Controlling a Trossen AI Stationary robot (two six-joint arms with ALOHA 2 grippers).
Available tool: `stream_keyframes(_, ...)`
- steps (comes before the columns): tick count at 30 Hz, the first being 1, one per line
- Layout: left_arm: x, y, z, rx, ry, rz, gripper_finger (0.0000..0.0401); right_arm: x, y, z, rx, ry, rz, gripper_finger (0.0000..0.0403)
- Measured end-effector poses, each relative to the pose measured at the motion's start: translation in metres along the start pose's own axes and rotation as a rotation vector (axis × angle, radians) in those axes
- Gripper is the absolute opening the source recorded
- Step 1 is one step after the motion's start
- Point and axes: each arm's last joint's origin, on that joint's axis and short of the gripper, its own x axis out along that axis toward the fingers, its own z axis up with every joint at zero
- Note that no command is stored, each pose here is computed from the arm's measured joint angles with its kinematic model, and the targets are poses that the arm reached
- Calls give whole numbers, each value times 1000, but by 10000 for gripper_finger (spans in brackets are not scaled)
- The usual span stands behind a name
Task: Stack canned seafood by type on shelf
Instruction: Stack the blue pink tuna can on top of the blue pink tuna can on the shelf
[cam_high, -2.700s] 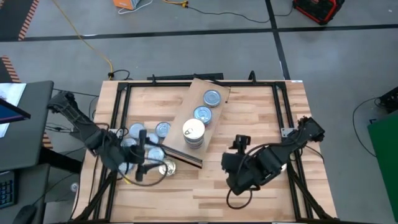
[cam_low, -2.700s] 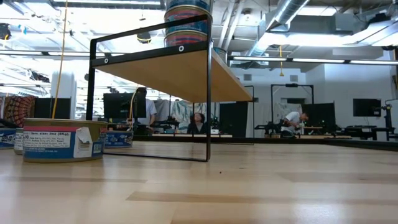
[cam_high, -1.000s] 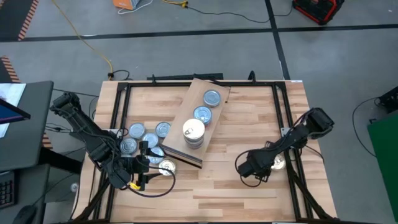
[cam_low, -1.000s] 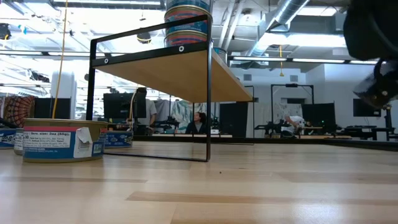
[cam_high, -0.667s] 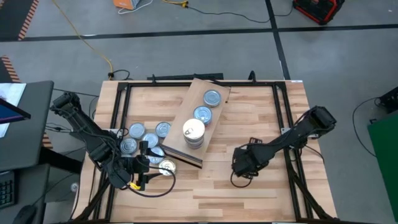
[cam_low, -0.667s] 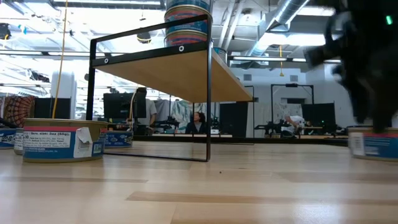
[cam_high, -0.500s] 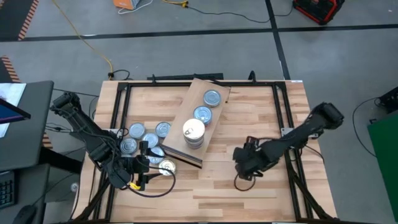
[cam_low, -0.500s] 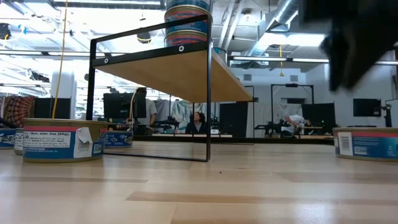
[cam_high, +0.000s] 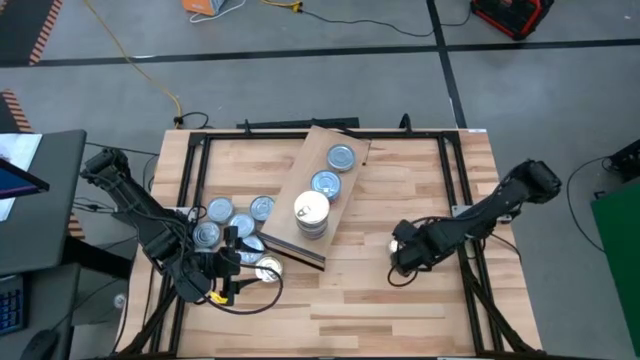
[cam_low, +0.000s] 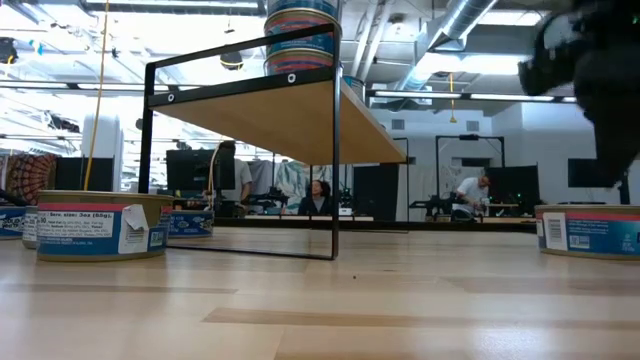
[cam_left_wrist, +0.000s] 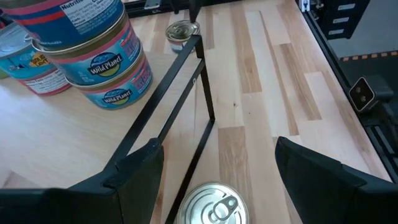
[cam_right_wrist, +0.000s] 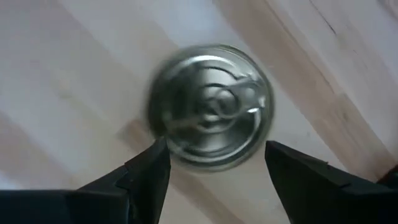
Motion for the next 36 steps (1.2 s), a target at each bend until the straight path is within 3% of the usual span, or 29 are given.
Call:
stream_keyframes(4,0,0,0,-1,0,2,295,13,-6,-4,29,31,-41,291)
stream_keyframes(16,0,0,-1,-5,7,0,295,27,-2,-22,50,25,11,291)
stream_keyframes(23,1,2,-2,7,16,13,295,27,13,-34,49,-221,107,291)
stream_keyframes(30,8,11,3,-8,3,73,295,22,27,-10,-10,-535,168,291)
stream_keyframes(33,9,12,4,-27,8,60,295,10,32,-2,-109,-513,208,291)
stream_keyframes(36,10,11,4,-37,17,39,295,1,35,-1,-160,-387,261,291)
